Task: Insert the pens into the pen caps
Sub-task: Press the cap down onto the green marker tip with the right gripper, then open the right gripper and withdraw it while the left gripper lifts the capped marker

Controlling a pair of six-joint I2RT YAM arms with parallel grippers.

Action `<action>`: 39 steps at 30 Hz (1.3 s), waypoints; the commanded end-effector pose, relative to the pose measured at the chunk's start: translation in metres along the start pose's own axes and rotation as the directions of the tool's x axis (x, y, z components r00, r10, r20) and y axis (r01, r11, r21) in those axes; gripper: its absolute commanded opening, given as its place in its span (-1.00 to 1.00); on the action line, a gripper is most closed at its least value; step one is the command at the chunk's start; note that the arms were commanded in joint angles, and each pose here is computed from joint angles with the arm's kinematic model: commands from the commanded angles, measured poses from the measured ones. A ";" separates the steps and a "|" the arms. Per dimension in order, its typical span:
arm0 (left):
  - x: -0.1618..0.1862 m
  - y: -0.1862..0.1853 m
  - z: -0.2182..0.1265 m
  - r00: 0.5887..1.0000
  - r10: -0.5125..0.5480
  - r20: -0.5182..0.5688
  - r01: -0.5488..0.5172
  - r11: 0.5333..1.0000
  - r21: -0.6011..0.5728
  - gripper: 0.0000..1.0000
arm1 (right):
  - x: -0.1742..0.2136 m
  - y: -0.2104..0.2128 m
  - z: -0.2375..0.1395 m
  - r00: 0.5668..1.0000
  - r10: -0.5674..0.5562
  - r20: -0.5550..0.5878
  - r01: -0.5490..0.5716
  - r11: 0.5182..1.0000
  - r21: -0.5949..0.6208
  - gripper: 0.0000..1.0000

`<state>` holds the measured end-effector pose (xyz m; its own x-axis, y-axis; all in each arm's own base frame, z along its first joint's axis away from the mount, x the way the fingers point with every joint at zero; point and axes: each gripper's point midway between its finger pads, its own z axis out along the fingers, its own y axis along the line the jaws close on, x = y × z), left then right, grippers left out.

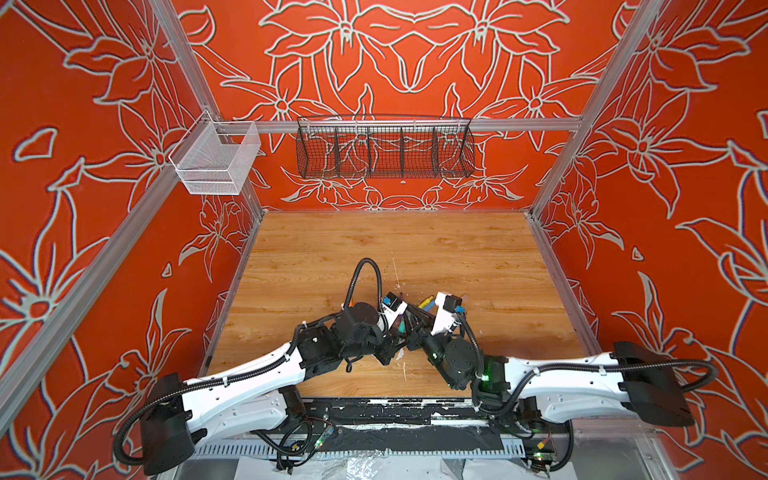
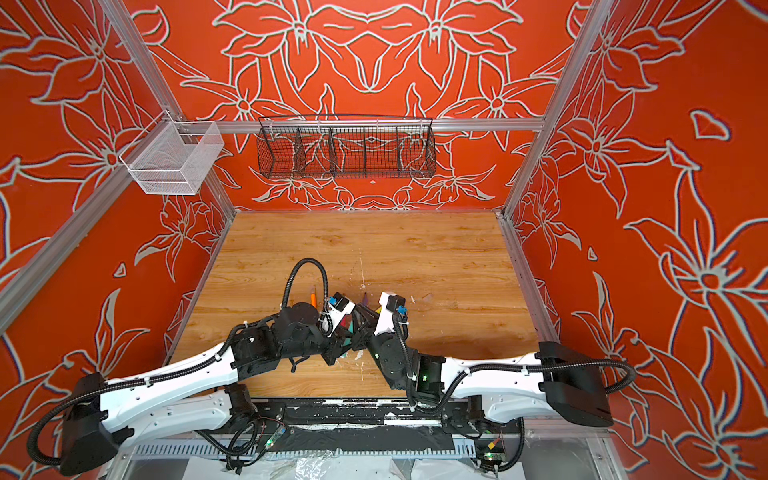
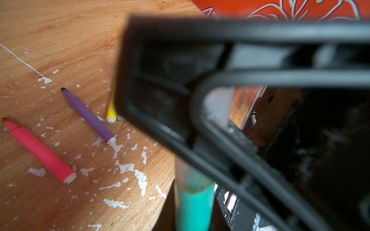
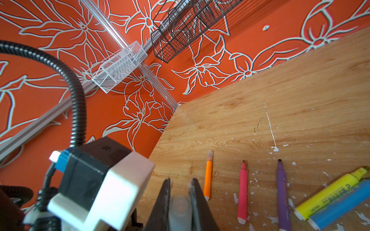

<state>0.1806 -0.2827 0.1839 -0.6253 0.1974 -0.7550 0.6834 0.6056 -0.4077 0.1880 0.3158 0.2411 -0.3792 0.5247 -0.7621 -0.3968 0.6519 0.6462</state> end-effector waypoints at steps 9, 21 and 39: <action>-0.189 0.047 -0.079 0.680 -0.010 0.734 0.177 0.973 -0.151 -1.00 | 0.125 0.012 -0.056 0.864 -0.196 -0.464 0.080 0.963 -0.258 -1.00; -0.182 0.059 -0.085 0.665 -0.025 0.747 0.192 0.971 -0.139 -1.00 | 0.090 0.017 -0.057 0.916 -0.143 -0.374 0.034 0.959 -0.283 -1.00; -0.013 0.124 -0.034 0.900 -0.314 0.303 0.418 0.819 -0.393 -1.00 | -0.117 -0.117 -0.060 0.906 -0.421 -0.031 0.400 0.831 0.387 0.34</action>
<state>0.2703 -0.1957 0.1993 -0.5732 -0.2569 -0.7781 0.2565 0.8456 -0.4682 0.2186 0.1750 0.2668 -0.2335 0.3218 -0.9176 -0.2626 0.8877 0.3781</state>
